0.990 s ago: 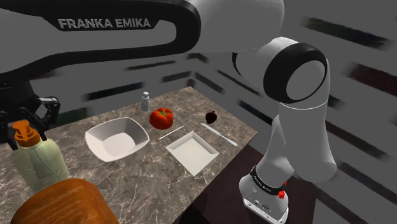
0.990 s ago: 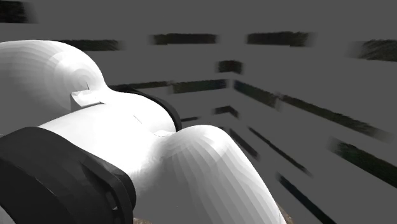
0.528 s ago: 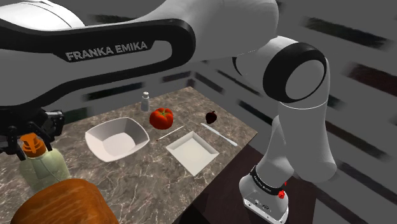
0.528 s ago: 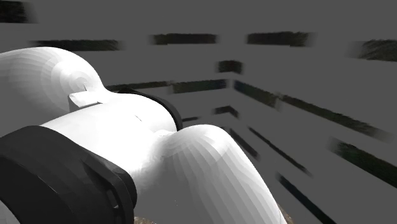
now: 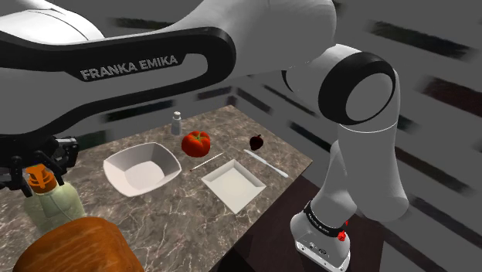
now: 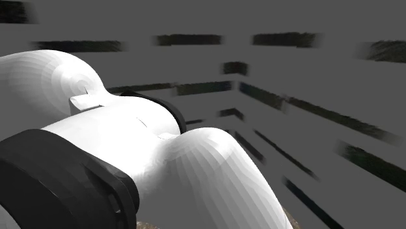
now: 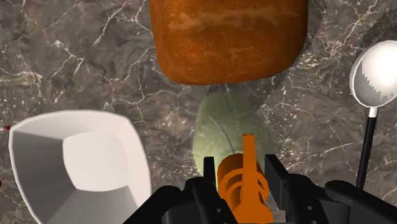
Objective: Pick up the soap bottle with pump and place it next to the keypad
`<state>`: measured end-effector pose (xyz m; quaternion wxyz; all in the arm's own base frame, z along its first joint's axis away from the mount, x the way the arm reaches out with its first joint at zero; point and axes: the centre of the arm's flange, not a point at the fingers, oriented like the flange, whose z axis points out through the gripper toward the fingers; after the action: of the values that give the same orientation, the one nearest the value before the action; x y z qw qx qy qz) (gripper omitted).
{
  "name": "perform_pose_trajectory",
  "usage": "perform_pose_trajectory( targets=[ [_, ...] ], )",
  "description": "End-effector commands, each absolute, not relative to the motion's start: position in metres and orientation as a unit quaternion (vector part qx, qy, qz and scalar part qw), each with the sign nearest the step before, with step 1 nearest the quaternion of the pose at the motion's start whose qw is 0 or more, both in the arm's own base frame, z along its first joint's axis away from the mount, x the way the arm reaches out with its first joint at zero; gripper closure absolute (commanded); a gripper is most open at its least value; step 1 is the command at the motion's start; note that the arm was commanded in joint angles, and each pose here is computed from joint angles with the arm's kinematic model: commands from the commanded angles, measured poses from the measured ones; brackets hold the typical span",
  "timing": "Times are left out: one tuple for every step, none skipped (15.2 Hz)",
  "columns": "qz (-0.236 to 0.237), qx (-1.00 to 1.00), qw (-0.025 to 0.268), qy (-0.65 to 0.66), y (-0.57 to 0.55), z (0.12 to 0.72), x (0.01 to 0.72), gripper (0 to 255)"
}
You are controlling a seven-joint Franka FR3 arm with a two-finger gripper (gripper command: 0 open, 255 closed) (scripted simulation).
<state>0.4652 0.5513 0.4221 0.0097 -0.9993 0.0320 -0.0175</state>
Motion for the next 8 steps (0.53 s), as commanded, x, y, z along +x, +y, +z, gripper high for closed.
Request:
perform_pose_trajectory(
  targets=[
    [-0.018, -0.999, 0.01, 0.032, 0.551, 0.422, 0.465, 0],
    [-0.018, -0.999, 0.01, 0.032, 0.551, 0.422, 0.465, 0],
    [-0.018, -0.999, 0.01, 0.032, 0.551, 0.422, 0.465, 0],
    [-0.018, -0.999, 0.01, 0.032, 0.551, 0.422, 0.465, 0],
    [-0.018, -0.999, 0.01, 0.032, 0.551, 0.422, 0.465, 0],
    [-0.018, -0.999, 0.01, 0.032, 0.551, 0.422, 0.465, 0],
    [-0.018, -0.999, 0.01, 0.032, 0.551, 0.436, 0.465, 0],
    [-0.018, -0.999, 0.01, 0.032, 0.551, 0.449, 0.464, 0]
  ],
)
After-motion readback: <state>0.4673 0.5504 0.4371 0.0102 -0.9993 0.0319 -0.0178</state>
